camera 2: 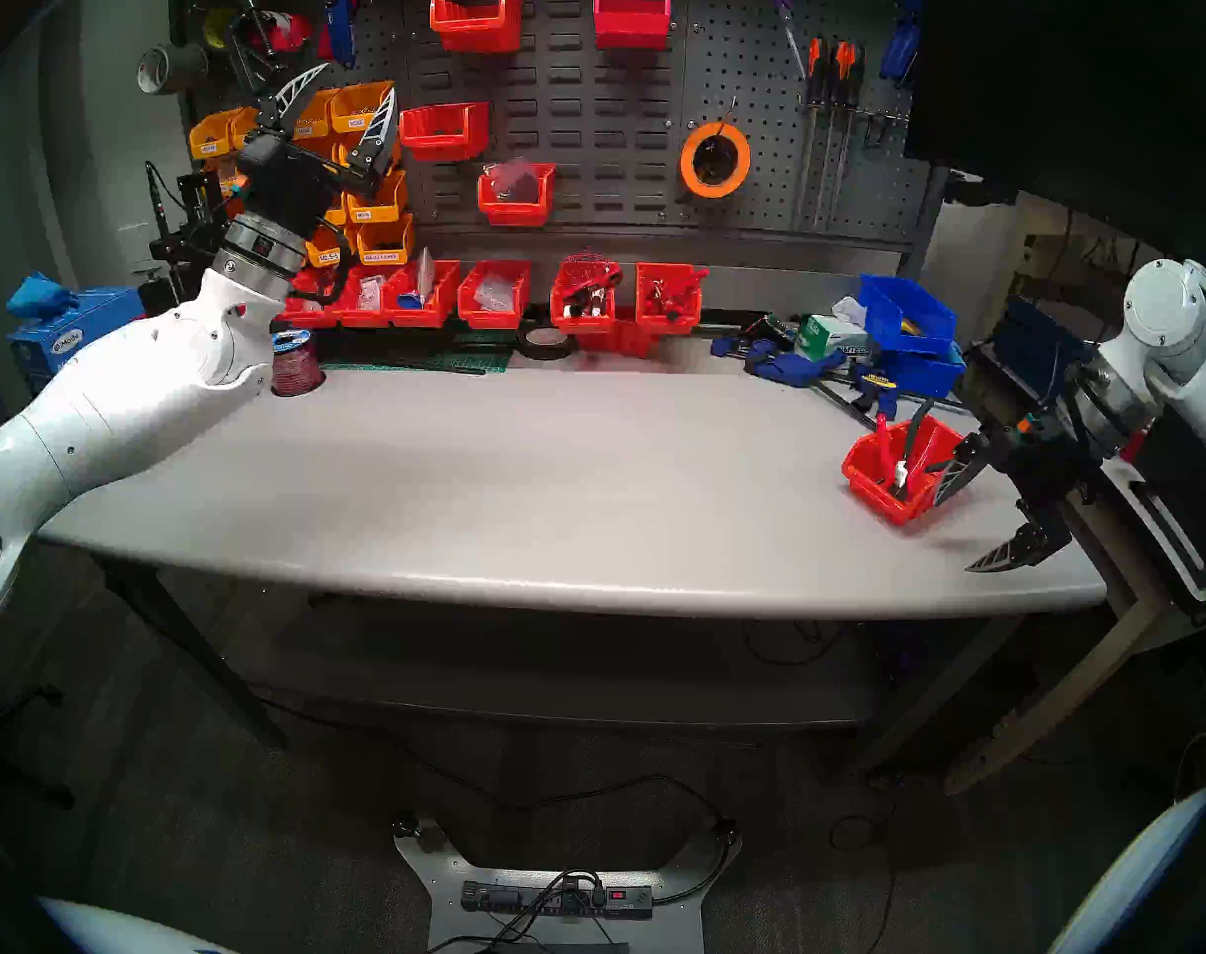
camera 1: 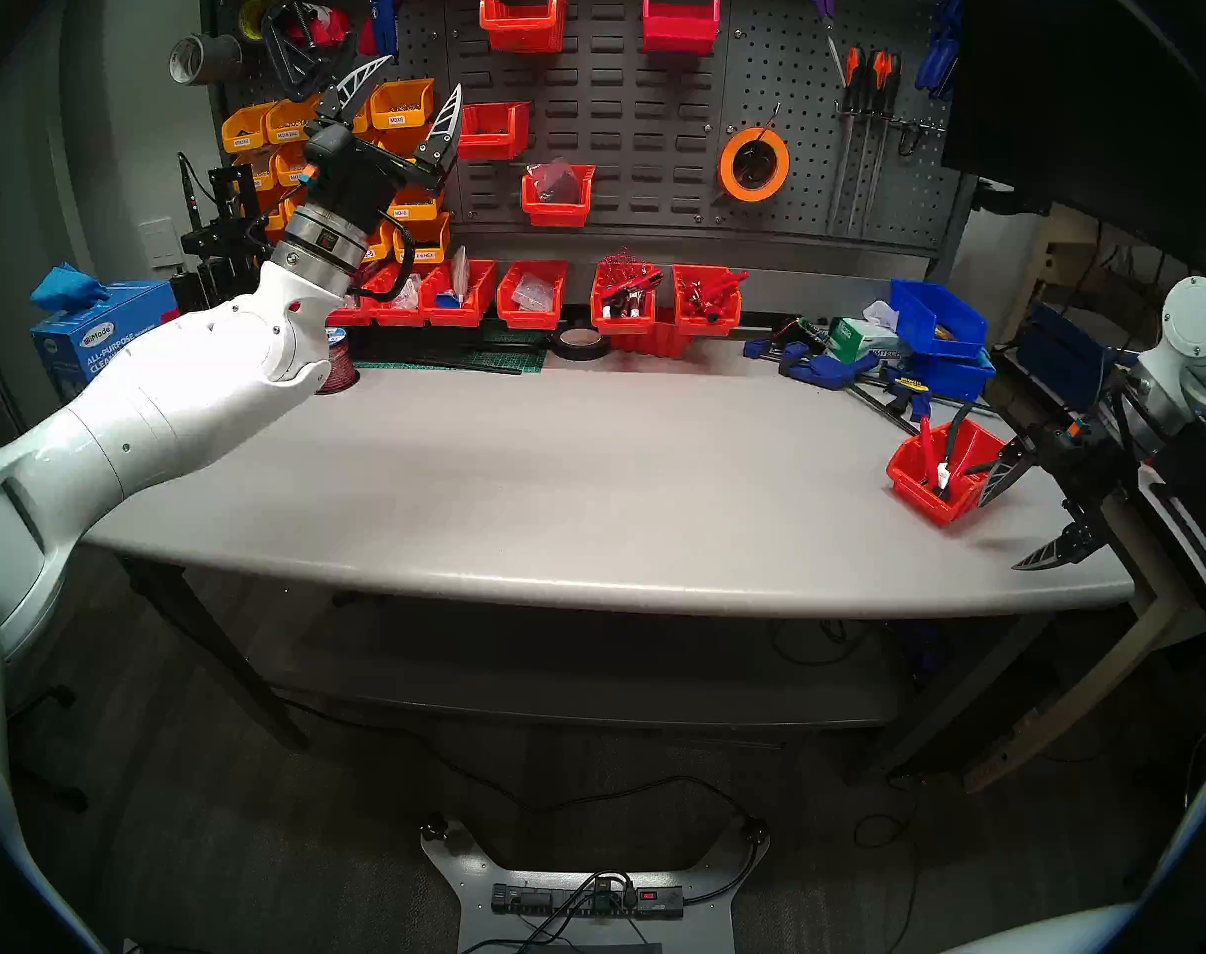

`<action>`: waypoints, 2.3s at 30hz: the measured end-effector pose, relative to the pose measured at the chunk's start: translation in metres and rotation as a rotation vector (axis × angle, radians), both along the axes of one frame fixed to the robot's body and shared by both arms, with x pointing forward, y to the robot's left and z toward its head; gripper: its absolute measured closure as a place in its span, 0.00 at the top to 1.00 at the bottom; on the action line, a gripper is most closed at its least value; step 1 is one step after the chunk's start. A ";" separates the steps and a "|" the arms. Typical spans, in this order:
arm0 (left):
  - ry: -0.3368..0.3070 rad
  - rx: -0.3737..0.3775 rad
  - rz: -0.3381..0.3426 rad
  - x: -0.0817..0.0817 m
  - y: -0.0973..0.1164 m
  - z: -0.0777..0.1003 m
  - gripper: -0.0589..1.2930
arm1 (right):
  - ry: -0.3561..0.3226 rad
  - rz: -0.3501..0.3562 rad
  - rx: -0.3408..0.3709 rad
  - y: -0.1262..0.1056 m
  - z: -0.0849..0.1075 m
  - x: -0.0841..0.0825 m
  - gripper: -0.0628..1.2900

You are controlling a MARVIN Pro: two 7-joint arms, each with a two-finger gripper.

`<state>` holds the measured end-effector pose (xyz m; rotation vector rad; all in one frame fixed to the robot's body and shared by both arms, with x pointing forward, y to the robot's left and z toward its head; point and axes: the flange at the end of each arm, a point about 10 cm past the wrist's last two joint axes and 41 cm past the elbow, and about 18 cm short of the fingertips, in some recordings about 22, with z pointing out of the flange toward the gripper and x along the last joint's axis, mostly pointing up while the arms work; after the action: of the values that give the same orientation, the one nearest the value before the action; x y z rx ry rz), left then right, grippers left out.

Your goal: Take out tools from the storage box

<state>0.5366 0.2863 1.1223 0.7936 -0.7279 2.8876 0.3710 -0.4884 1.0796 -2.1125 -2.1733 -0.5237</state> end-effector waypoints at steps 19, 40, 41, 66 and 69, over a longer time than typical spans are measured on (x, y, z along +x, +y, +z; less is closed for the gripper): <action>-0.002 0.001 0.000 0.000 0.000 0.001 0.94 | -0.124 -0.003 -0.064 0.001 0.026 0.007 0.96; -0.004 0.006 0.000 0.000 0.000 0.001 0.94 | -0.228 0.073 -0.084 0.025 -0.023 0.019 0.96; -0.004 0.006 0.000 0.000 0.000 0.001 0.94 | -0.230 0.080 -0.092 0.026 -0.023 0.019 0.96; -0.007 0.008 0.001 0.000 0.000 0.002 0.94 | -0.282 0.153 -0.131 0.045 -0.025 0.019 0.06; -0.007 0.008 0.001 0.000 0.000 0.002 0.94 | -0.290 0.171 -0.124 0.046 -0.025 0.019 0.02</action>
<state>0.5364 0.2860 1.1238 0.7855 -0.7403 2.8914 0.3898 -0.4426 1.0550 -1.9871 -2.5771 -0.7379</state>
